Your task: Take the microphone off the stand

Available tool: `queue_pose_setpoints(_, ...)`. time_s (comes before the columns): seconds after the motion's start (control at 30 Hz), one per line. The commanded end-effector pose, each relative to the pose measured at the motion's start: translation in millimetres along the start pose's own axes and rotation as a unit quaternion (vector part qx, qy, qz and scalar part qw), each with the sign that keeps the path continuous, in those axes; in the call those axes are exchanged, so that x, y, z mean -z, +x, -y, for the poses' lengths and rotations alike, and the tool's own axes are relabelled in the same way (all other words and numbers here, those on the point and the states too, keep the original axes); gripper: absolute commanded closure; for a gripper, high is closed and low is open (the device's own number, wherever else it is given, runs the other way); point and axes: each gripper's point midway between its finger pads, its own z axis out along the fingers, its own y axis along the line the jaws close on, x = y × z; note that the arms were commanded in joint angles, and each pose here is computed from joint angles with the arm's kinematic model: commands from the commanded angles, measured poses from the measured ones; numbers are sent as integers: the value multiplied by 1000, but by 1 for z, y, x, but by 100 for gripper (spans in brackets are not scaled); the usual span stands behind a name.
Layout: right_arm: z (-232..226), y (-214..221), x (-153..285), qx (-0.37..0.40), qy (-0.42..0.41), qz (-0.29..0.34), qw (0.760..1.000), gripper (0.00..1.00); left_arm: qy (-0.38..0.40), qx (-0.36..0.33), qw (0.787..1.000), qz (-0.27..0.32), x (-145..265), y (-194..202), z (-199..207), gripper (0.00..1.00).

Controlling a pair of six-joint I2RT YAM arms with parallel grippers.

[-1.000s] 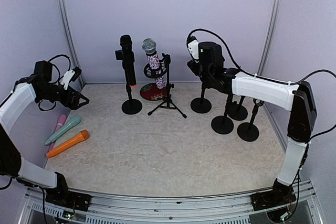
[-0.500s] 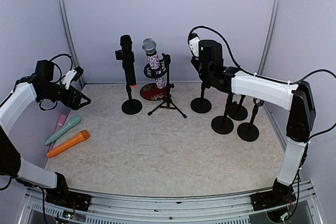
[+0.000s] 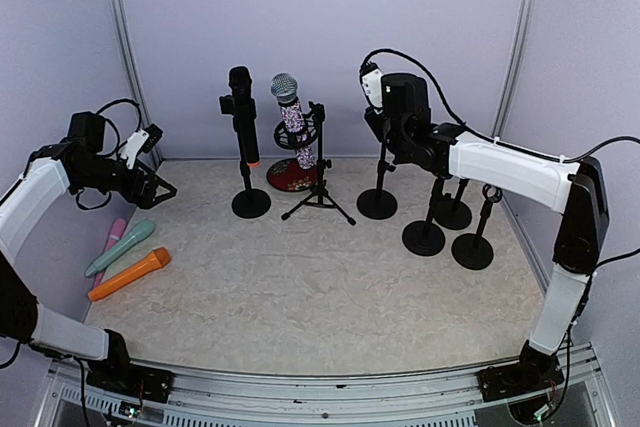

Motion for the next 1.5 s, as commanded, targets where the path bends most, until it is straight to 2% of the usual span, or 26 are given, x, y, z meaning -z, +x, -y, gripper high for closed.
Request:
queue_pose_setpoints(0.0, 16, -41, 37, -62, -30, 55, 996, 98, -1, -12, 1000, 22, 12, -17, 6, 1)
queue_pose_setpoints(0.3, 5, -51, 84, -83, -83, 79, 990, 100, -2, -7, 1000, 22, 14, -20, 7, 1)
queue_pose_setpoints(0.57, -15, -56, 116, -71, -105, 83, 988, 100, 5, -11, 1000, 18, 14, -16, 13, 1)
queue_pose_setpoints(0.7, -7, -55, 126, -71, -99, 78, 989, 100, 9, -15, 1000, 16, 13, -14, 15, 1)
queue_pose_setpoints(1.07, 40, -13, 143, -39, -34, 52, 997, 100, 22, -30, 999, 17, 12, -10, 26, 1)
queue_pose_setpoints(1.3, 17, -26, 172, -85, -123, 70, 986, 100, 25, -29, 999, 17, 14, -11, 29, 1)
queue_pose_setpoints(1.47, -13, -46, 212, -113, -204, 110, 966, 100, 25, -26, 999, 17, 15, -10, 30, 1)
